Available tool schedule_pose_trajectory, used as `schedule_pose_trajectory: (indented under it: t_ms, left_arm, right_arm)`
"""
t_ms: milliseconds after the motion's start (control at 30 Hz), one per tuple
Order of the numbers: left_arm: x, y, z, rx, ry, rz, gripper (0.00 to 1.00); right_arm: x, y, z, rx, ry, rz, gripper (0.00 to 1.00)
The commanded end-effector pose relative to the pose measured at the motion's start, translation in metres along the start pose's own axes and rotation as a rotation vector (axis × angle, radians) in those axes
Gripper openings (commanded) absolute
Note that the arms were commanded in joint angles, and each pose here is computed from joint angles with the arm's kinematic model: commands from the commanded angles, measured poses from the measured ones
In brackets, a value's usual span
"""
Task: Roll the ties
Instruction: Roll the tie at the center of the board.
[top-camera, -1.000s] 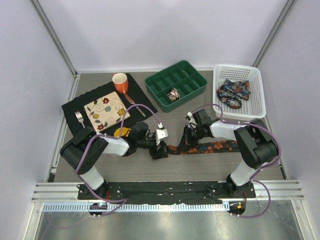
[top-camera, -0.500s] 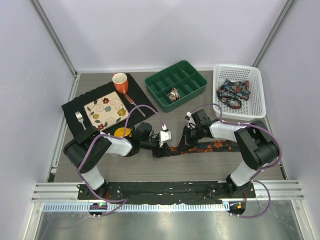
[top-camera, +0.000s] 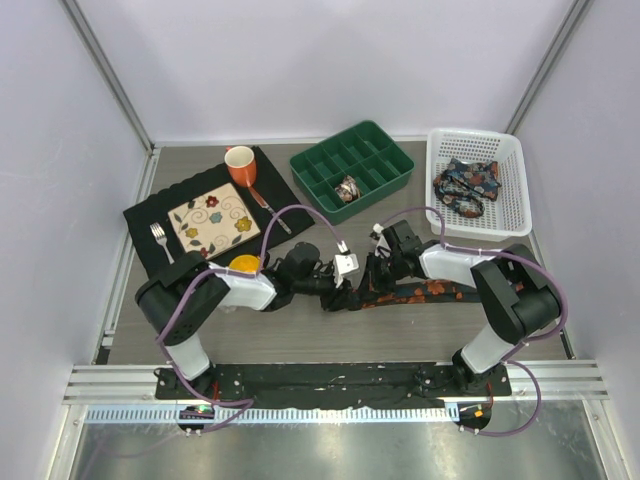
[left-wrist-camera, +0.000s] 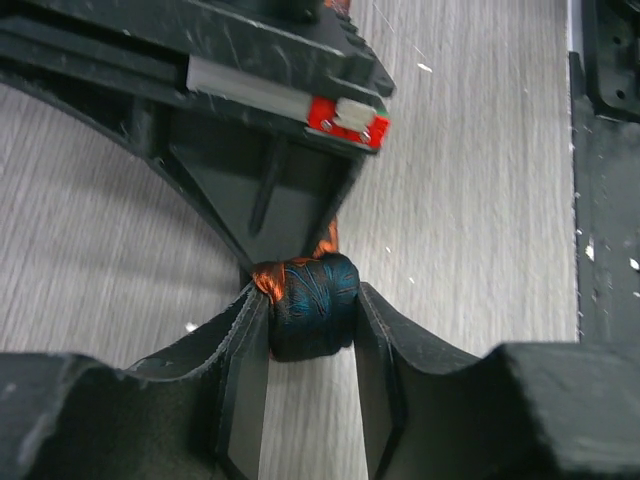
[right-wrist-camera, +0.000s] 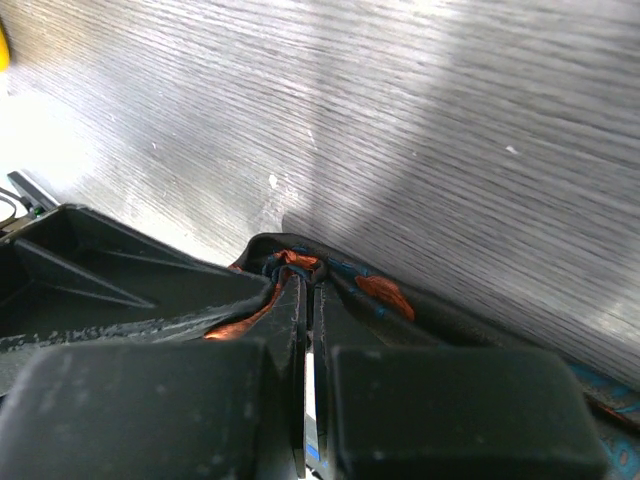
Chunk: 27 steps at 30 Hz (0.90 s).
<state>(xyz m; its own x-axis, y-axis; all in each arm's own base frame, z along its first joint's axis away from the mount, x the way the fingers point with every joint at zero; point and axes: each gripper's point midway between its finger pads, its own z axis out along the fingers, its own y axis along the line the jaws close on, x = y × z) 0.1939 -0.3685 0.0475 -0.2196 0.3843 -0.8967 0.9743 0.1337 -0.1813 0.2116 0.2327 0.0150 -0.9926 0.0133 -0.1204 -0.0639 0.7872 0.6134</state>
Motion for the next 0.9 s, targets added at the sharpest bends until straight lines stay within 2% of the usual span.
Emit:
schedule_pose_trajectory:
  t_ms: [0,367,600,700,800,867]
  left_arm:
    - [-0.007,-0.002,0.023,0.019,-0.042,0.048,0.41]
    - [0.051,0.001,0.024,0.021,0.100,0.084,0.41]
    - [0.106,0.003,0.003,-0.022,0.306,0.059,0.41]
    - [0.113,0.011,0.003,-0.055,0.359,0.036,0.40]
    - [0.118,0.016,0.002,-0.063,0.431,0.029,0.35]
    - [0.117,0.014,-0.004,-0.055,0.455,0.041,0.28]
  right_arm:
    - [0.014,-0.048,0.011,0.205,-0.011,-0.003,0.01]
    - [0.013,-0.045,0.010,0.191,-0.025,0.008,0.01]
    - [0.007,-0.037,0.008,0.165,-0.052,0.010,0.01]
    - [0.003,-0.031,0.006,0.139,-0.071,0.004,0.01]
    - [-0.001,-0.025,0.004,0.119,-0.083,0.003,0.01]
    - [-0.005,-0.019,0.000,0.109,-0.105,-0.005,0.01]
